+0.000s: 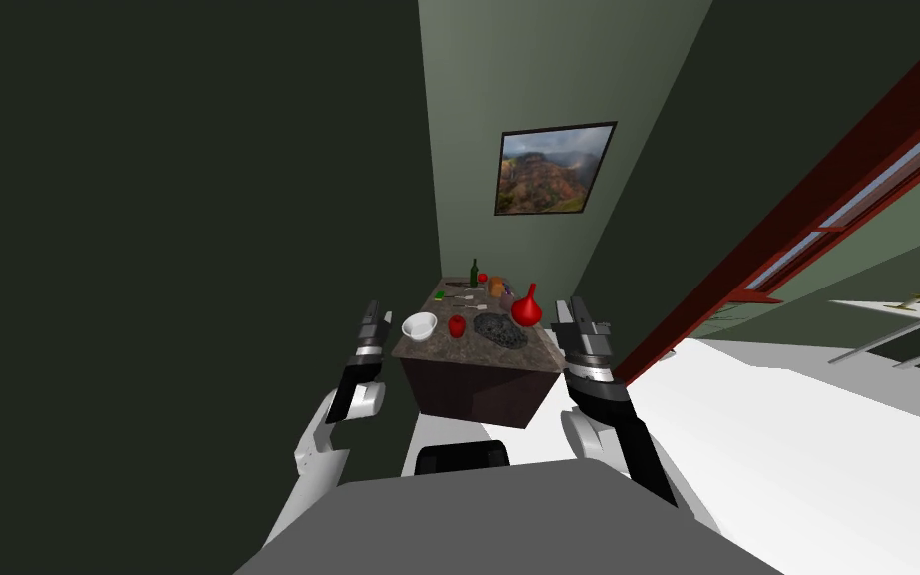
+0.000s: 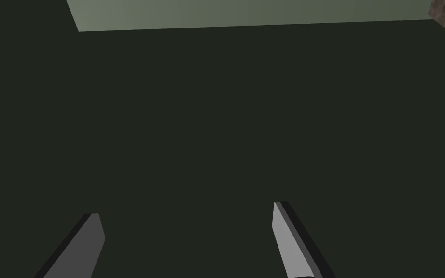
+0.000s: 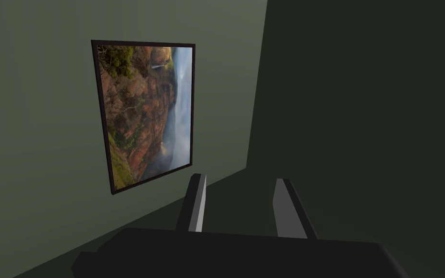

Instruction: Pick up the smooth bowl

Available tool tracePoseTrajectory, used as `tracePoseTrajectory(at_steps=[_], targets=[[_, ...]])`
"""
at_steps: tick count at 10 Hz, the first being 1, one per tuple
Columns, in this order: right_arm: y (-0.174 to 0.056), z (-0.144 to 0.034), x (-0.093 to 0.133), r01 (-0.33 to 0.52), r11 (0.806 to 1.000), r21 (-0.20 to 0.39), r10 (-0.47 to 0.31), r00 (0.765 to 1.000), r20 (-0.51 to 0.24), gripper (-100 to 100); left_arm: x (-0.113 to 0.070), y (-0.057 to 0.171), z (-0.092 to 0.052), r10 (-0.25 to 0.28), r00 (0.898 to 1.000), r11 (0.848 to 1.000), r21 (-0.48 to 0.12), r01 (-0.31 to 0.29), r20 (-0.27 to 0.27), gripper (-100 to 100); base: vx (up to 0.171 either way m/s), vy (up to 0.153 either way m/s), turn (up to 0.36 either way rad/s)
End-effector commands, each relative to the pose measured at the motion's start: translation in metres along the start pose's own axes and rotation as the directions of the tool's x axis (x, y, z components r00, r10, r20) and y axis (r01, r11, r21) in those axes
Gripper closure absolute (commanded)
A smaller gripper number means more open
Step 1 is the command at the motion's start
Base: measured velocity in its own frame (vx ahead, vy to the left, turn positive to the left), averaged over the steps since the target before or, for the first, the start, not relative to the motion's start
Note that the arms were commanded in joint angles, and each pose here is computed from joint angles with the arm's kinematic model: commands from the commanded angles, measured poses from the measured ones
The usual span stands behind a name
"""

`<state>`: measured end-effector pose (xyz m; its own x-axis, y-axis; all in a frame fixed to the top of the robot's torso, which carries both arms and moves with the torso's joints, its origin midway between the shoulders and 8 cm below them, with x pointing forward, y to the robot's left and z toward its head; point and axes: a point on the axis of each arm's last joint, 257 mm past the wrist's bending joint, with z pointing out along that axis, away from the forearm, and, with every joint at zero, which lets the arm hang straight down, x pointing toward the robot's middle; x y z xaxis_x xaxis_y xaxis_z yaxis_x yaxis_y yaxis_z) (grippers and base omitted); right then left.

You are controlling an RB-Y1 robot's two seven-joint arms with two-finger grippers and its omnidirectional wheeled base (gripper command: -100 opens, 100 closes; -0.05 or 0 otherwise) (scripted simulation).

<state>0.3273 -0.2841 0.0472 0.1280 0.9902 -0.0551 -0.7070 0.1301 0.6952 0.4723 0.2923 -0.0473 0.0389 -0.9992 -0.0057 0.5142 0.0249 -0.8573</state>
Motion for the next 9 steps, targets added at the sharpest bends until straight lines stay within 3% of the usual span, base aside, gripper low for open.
tracePoseTrajectory(at_steps=[1, 5, 9], targets=[[0.000, 0.000, 0.000, 0.000, 1.000, 0.000, 0.000, 1.000, 0.000, 0, -0.001, 0.011, 0.008, -0.003, 1.000, 1.000, -0.029, 0.003, 0.000, -100, -0.042, 0.000, 0.013], [0.000, 0.000, 0.000, 0.000, 1.000, 0.000, 0.000, 1.000, 0.000, 0, -0.002, 0.052, 0.031, -0.013, 1.000, 0.991, -0.131, 0.013, 0.003, -100, -0.037, 0.003, 0.022], [0.000, 0.000, 0.000, 0.000, 1.000, 0.000, 0.000, 1.000, 0.000, 0, -0.001, 0.089, 0.054, -0.030, 0.999, 0.972, -0.234, 0.032, 0.013, -100, -0.043, 0.002, 0.020]])
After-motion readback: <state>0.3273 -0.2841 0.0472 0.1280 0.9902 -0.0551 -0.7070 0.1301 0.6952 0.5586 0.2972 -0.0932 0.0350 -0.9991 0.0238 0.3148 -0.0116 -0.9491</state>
